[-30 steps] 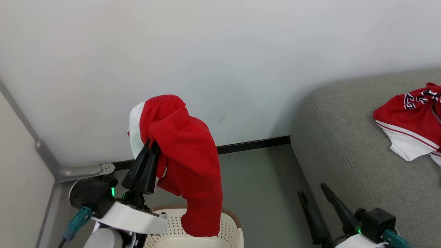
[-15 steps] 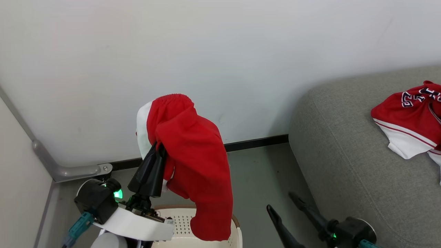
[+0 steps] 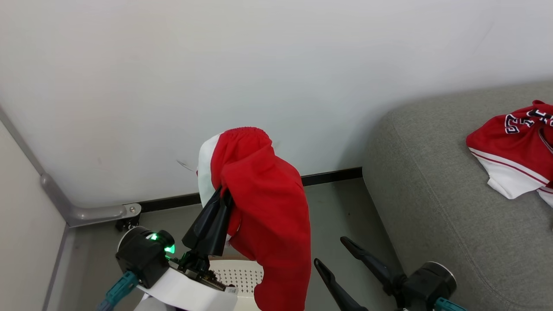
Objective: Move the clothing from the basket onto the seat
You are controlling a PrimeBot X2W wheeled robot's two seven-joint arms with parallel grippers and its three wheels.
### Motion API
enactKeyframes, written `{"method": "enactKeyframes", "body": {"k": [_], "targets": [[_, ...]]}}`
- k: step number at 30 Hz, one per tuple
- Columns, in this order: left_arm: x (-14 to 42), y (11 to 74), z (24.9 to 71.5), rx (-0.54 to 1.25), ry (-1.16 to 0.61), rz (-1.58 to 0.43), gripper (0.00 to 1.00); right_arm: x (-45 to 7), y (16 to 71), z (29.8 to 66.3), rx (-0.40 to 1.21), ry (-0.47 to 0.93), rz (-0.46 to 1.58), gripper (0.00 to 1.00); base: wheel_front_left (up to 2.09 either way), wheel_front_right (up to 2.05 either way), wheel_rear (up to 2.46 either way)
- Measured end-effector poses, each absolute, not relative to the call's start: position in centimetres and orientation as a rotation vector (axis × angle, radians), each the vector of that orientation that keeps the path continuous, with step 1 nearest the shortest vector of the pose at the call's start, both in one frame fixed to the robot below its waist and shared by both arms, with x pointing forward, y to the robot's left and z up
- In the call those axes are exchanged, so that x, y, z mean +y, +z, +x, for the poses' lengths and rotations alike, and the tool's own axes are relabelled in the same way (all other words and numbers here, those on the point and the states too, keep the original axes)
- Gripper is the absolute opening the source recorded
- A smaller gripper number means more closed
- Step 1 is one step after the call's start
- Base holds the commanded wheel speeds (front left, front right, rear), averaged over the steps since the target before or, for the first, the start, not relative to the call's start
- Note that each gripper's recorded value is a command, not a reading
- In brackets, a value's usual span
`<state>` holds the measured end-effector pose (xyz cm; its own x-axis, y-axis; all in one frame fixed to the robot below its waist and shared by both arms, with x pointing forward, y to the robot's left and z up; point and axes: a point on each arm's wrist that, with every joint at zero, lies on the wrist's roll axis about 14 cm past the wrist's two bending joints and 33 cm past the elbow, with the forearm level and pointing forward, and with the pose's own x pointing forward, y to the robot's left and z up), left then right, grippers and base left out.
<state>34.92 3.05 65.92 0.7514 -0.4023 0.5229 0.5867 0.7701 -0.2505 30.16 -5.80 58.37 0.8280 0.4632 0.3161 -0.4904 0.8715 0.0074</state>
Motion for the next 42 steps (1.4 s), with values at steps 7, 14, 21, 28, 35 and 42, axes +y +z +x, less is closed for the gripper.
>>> {"method": "enactKeyframes", "body": {"k": [7, 14, 21, 28, 35, 42], "targets": [[2.1, 66.1, 34.2, -0.463, -0.595, -0.43, 0.0, -4.3, 59.2, 30.1, -0.339, 0.565, 0.082, 1.0, 0.0, 0.0, 0.0], [0.8, 66.1, 33.3, -0.459, -0.641, -0.434, 0.0, -3.5, 60.0, 30.2, -0.364, 0.601, 0.061, 1.0, 0.0, 0.0, 0.0], [-0.5, 66.2, 32.2, -0.452, -0.693, -0.446, 0.0, -3.4, 59.9, 30.4, -0.361, 0.608, 0.047, 1.0, 0.0, 0.0, 0.0], [-1.2, 65.9, 31.5, -0.441, -0.729, -0.435, 0.0, -3.4, 60.7, 31.0, -0.389, 0.608, 0.017, 1.0, 0.0, 0.0, 0.0], [-2.0, 65.6, 30.9, -0.424, -0.761, -0.439, 0.0, -3.4, 60.5, 31.5, -0.381, 0.596, 0.02, 1.0, 0.0, 0.0, 0.0], [-2.3, 65.2, 30.6, -0.412, -0.782, -0.427, 0.0, -3.1, 61.1, 32.0, -0.395, 0.595, 0.027, 0.79, 0.0, 0.0, 0.0]]}}
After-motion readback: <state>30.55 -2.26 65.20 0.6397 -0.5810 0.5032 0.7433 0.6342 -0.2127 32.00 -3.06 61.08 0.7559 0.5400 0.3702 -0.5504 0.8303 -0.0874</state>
